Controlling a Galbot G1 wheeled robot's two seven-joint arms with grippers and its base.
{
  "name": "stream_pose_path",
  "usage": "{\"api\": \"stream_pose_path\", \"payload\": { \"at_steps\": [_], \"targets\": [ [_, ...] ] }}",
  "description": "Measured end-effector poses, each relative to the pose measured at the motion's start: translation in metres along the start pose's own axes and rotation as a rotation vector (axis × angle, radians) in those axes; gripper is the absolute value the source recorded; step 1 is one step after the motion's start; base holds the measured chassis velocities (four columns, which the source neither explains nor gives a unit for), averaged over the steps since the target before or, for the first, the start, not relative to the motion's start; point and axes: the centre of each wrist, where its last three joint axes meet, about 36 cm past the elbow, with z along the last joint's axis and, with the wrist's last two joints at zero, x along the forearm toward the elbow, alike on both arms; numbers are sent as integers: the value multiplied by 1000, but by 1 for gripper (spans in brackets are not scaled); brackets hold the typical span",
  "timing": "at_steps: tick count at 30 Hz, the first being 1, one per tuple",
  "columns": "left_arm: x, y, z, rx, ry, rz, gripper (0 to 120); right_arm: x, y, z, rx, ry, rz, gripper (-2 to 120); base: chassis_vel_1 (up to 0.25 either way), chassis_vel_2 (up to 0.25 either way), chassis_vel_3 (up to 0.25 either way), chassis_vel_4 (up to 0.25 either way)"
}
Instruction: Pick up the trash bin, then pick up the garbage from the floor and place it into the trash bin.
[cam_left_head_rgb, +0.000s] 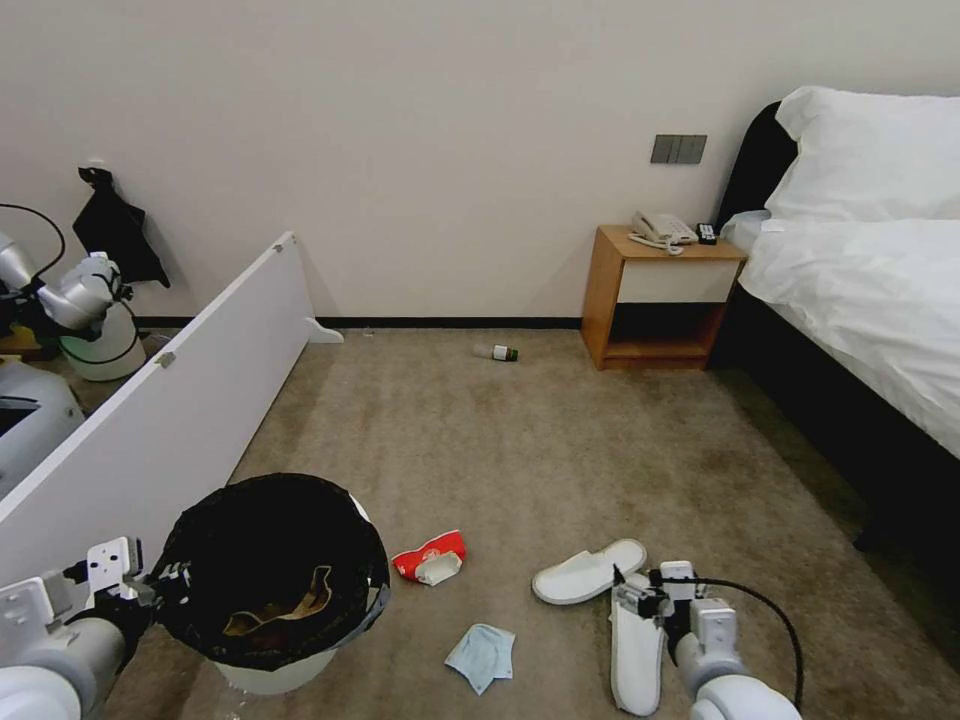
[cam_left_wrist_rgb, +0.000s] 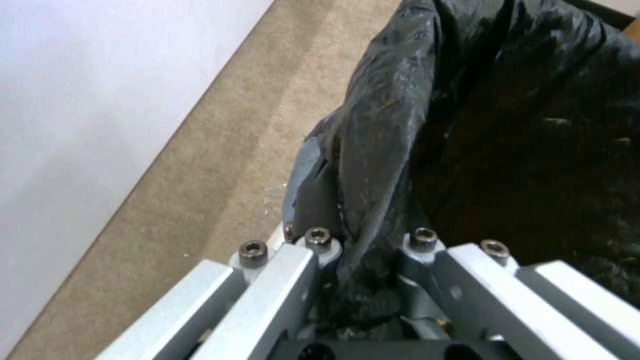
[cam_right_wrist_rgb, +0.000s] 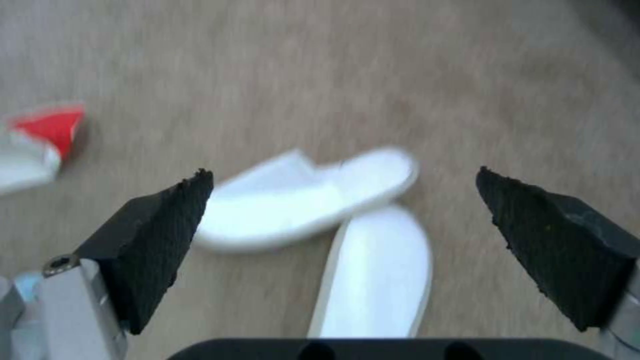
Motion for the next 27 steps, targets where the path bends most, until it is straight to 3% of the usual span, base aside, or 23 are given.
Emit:
{"api": "stream_pose_path", "payload": {
  "at_steps": [11,18,27],
  "targets": [
    [1,-3,3,-3,4,3,4,-26,41,0,63,139,14,100,0,0,0,0],
    [3,-4,3,-2,2,5,4,-56,59,-11,7,245,63,100,0,0,0,0],
    [4,-5,4,-4,4,4,4,-78,68,-21,-42,278,66,100,0,0,0,0]
  ]
}}
